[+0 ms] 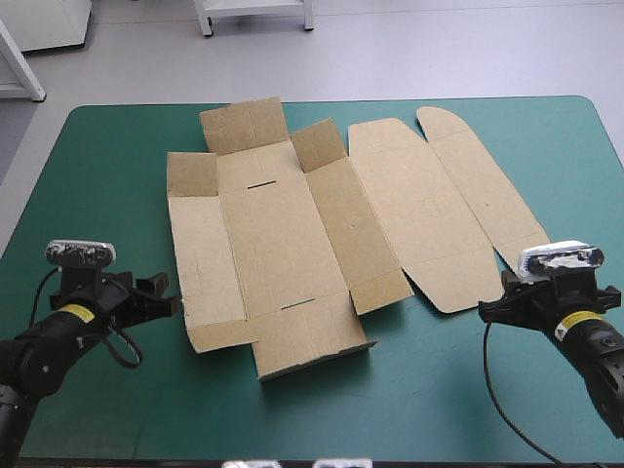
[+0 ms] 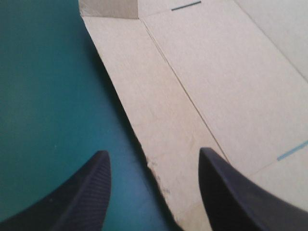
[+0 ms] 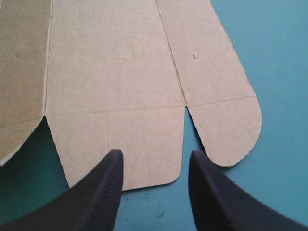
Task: Fold the box
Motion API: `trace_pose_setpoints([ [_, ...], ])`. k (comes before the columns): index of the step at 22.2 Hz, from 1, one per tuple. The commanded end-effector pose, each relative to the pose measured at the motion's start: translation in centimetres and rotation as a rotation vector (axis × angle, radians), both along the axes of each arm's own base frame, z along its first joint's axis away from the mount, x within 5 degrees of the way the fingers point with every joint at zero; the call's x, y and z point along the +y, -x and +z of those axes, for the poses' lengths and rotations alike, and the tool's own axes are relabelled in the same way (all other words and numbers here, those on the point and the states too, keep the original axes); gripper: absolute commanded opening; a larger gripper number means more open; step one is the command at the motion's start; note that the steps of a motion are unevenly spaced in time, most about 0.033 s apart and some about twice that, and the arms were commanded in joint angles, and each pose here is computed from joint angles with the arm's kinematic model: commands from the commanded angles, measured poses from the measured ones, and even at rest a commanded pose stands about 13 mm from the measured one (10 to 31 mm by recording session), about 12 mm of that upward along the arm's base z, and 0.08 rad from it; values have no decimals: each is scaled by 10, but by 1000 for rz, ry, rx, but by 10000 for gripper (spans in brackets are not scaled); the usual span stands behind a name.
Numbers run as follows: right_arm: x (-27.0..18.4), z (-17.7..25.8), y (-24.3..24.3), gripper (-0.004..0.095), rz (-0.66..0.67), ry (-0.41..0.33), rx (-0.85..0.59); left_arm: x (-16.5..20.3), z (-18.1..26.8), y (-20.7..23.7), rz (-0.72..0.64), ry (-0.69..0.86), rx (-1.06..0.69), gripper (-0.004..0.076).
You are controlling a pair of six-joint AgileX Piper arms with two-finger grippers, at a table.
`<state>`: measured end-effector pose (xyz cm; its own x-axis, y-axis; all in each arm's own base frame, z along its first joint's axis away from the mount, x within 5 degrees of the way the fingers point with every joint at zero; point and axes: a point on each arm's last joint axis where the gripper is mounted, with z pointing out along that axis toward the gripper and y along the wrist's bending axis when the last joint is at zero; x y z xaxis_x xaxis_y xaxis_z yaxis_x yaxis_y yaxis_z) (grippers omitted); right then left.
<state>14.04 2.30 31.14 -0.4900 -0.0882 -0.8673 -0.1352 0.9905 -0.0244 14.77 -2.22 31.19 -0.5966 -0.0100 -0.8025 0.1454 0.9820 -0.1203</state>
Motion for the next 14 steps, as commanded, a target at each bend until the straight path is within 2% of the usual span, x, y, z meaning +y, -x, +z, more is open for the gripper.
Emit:
trace_pose_setpoints([
  [1, 2, 27, -11, 462, 3, -17, -101, -1, 25, -29, 53, 62, -104, 416],
  [5, 6, 37, -29, 479, 2, -14, -85, -4, 6, -70, 61, 64, 53, 417],
  [8, 7, 38, -36, 481, 2, -12, -76, -2, -6, -82, 85, 79, 111, 417],
  [12, 9, 37, -41, 481, 4, -7, -65, 30, -31, -78, 166, 190, 187, 417],
  [14, 9, 36, -42, 483, 8, 1, -63, 47, -56, -65, 232, 301, 255, 417],
])
